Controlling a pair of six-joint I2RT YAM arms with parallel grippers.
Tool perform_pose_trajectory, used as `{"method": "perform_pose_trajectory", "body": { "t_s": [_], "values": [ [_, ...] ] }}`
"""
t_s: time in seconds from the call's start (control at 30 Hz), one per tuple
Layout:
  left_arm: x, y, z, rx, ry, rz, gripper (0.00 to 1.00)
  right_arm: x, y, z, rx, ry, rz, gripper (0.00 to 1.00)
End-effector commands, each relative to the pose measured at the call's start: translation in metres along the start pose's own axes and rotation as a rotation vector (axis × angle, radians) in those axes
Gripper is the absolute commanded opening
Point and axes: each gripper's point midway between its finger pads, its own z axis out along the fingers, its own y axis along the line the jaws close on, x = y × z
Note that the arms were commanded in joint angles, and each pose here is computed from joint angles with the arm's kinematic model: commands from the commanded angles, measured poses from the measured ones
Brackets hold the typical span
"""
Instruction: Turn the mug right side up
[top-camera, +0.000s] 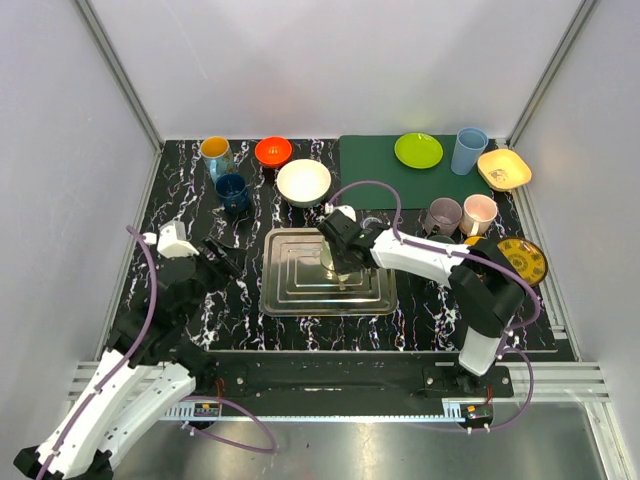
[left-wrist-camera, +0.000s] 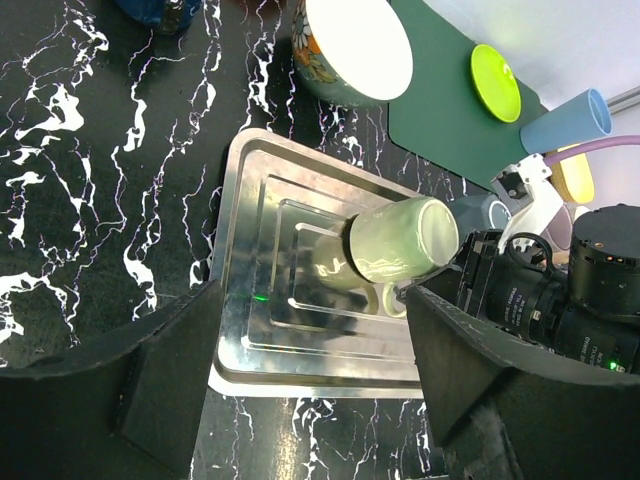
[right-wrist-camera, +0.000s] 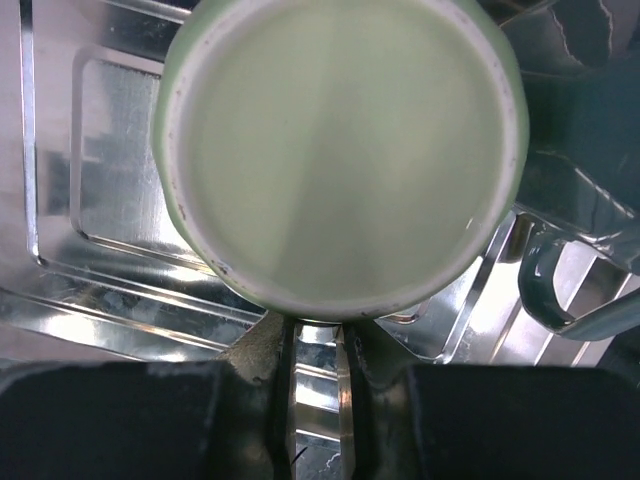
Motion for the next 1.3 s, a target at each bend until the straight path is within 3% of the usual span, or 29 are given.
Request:
{"method": "perform_pose_trajectory", "body": {
  "t_s": [0.0,0.03,0.07,0.17,0.3,0.4,0.53,0.63,0.77,0.9,0.93,1.1,1.27],
  "values": [
    [0.001,0.001,0.008,-0.015,0.0,0.032,0.78,-0.028,0.001,0.001,0.026,-0.105,0.027,0.0],
    [0.001,0.002,0.009,-0.022,0.001,0.039,0.79,-0.027,0.0,0.004,0.035,-0.098,0.023,0.04],
    [0.002,0.003,0.01,-0.027,0.002,0.042,0.79,-0.024,-0.003,0.004,0.047,-0.088,0.019,0.2],
    [0.002,0.006,0.015,-0.052,0.0,0.051,0.81,-0.027,-0.003,-0.001,0.042,-0.104,0.023,0.47],
    [-0.006,0.01,0.022,-0.107,-0.029,0.068,0.86,-0.053,0.018,-0.041,-0.08,-0.214,0.038,0.63],
    [-0.019,0.006,0.033,-0.148,-0.045,0.106,0.9,-0.083,0.044,-0.098,-0.226,-0.345,0.025,0.76],
    [-0.042,0.019,0.067,-0.231,-0.002,0.13,0.93,-0.109,0.057,-0.173,-0.398,-0.49,0.015,0.77],
    [-0.049,0.036,0.108,-0.28,0.109,0.101,0.91,-0.111,0.049,-0.199,-0.421,-0.553,0.021,0.76],
    [-0.049,0.057,0.169,-0.348,0.218,0.18,0.87,-0.097,0.034,-0.2,-0.398,-0.561,0.021,0.75],
    [-0.052,0.045,0.219,-0.238,0.31,0.222,0.82,-0.087,0.027,-0.199,-0.392,-0.551,0.012,0.75],
    [-0.053,0.047,0.225,-0.244,0.32,0.241,0.9,-0.086,0.026,-0.198,-0.386,-0.551,0.007,0.75],
    [-0.061,0.075,0.256,-0.328,0.321,0.274,0.93,-0.081,0.018,-0.198,-0.363,-0.559,-0.007,0.75],
    [-0.055,0.103,0.275,-0.392,0.358,0.303,0.8,-0.079,0.009,-0.201,-0.335,-0.58,-0.027,0.76]
  ]
}}
